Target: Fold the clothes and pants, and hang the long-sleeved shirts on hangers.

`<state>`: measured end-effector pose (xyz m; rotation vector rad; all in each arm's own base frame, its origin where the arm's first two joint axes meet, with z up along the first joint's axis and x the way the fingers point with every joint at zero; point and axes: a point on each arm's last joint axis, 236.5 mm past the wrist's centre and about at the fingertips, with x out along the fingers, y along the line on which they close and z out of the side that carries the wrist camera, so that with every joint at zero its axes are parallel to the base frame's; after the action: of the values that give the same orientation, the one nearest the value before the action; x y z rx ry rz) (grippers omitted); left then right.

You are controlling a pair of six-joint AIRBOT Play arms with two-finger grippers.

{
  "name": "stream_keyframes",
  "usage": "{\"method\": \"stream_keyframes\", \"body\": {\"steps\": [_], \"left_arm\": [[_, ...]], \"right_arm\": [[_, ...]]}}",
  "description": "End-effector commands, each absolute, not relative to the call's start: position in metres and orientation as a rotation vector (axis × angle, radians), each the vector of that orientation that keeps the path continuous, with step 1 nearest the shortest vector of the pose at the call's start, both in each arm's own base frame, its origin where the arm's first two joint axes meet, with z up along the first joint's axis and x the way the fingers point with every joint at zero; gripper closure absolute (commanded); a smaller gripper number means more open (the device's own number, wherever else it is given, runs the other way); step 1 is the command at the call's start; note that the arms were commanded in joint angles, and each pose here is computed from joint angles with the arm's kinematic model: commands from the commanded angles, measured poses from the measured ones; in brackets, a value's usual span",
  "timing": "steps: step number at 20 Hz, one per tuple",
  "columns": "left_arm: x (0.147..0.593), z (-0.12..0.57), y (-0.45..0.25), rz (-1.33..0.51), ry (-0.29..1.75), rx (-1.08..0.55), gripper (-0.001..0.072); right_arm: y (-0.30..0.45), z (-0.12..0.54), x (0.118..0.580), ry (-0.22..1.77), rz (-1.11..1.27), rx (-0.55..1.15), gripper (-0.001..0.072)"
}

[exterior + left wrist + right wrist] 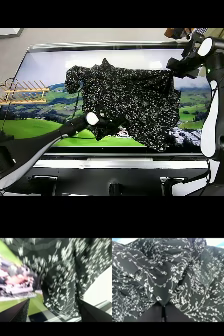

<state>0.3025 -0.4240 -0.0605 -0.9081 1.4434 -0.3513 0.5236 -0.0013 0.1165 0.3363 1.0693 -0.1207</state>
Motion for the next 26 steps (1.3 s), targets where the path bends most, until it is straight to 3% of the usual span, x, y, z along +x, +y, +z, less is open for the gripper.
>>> {"method": "stream_keyframes", "body": {"steps": [1,7,8,9,10,11,14,17,20,22,26], "left_arm": [[0.298,-0.071,-0.443,-0.324,1.408,-0.972,-0.0013],[0.328,-0.074,-0.45,-0.255,1.269,-1.106,-0.0007],[0.329,-0.076,-0.45,-0.253,1.265,-1.105,0.003],[0.328,-0.077,-0.449,-0.252,1.267,-1.103,0.019],[0.328,-0.078,-0.449,-0.255,1.268,-1.097,0.047],[0.327,-0.077,-0.45,-0.26,1.269,-1.091,0.0685],[0.339,-0.065,-0.436,-0.304,1.264,-1.047,0.0693],[0.382,0.001,-0.381,-0.458,1.126,-0.857,0.0696],[0.434,0.142,-0.295,-0.527,0.849,-0.674,0.0696],[0.446,0.246,-0.236,-0.506,0.634,-0.547,0.0696],[0.401,0.454,-0.152,-0.469,0.159,-0.477,0.0692]], "right_arm": [[-0.001,0.116,0.522,1.075,-0.122,0.336,0.069],[-0.001,0.111,0.511,1.127,-0.127,0.333,0.069],[0.0,0.11,0.509,1.135,-0.128,0.333,0.069],[0.0,0.109,0.508,1.143,-0.129,0.332,0.069],[0.0,0.109,0.507,1.148,-0.13,0.332,0.069],[0.0,0.108,0.506,1.149,-0.13,0.332,0.069],[0.0,0.11,0.505,1.148,-0.128,0.333,0.069],[0.002,0.143,0.515,1.026,-0.109,0.353,0.0691],[-0.001,0.245,0.535,0.658,-0.112,0.494,0.0691],[-0.003,0.331,0.529,0.389,-0.078,0.606,0.0691],[-0.003,0.476,0.458,-0.003,0.029,0.604,0.0691]]}}
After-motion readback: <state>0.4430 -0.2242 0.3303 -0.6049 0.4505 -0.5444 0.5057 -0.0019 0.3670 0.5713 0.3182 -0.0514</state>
